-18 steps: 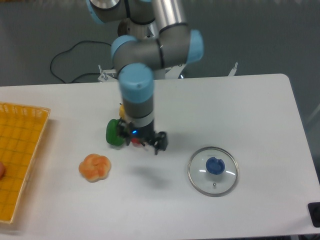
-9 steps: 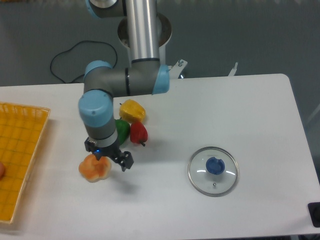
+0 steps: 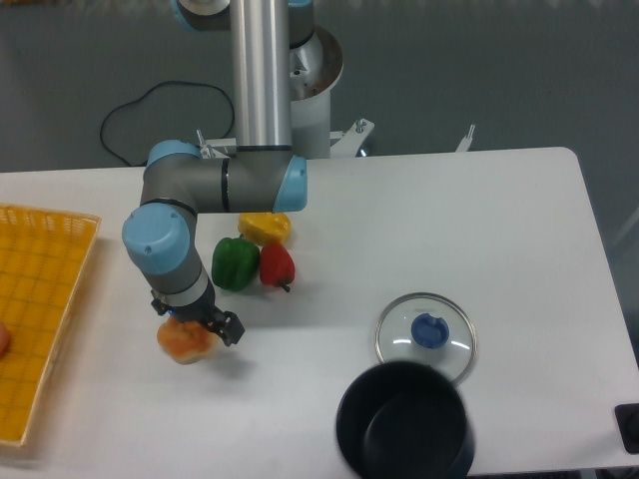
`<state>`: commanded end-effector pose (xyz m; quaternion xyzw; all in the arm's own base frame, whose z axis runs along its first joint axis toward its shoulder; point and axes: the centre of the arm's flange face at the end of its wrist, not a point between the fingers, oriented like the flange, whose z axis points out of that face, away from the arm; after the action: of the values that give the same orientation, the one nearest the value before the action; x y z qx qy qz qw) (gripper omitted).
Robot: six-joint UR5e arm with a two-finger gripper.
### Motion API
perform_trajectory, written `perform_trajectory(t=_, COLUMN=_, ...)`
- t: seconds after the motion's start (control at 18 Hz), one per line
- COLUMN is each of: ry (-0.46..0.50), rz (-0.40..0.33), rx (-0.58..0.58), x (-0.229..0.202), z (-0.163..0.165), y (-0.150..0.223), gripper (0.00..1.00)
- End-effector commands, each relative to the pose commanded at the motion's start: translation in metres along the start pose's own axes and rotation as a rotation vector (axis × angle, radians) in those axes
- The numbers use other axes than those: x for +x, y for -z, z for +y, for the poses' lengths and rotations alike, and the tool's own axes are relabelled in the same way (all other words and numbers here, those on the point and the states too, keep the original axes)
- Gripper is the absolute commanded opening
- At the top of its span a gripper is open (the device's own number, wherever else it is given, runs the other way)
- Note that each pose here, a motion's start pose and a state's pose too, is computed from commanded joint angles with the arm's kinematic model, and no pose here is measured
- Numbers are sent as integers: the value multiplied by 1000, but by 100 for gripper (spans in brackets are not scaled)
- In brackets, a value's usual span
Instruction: Pick up the bread
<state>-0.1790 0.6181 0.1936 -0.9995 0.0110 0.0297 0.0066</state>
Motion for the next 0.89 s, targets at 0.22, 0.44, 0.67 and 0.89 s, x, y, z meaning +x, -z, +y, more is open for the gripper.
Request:
perform_trajectory(t=0.22, ry=-8, rz=3, rx=-12, x=4, z=-2, y=-9, gripper=89)
perform_trajectory(t=0.44, ry=-13, rz=2, rx=-19, x=4, z=-2, y=-12, gripper=55)
perform_trajectory(t=0.67, ry=-13, rz=2, rx=-18, x=4, z=-2, y=-11, gripper=20)
perform_trajectory(t=0.89, ry=-10, rz=-3, rx=-13, x=5, z=-2, y=-7, gripper=0)
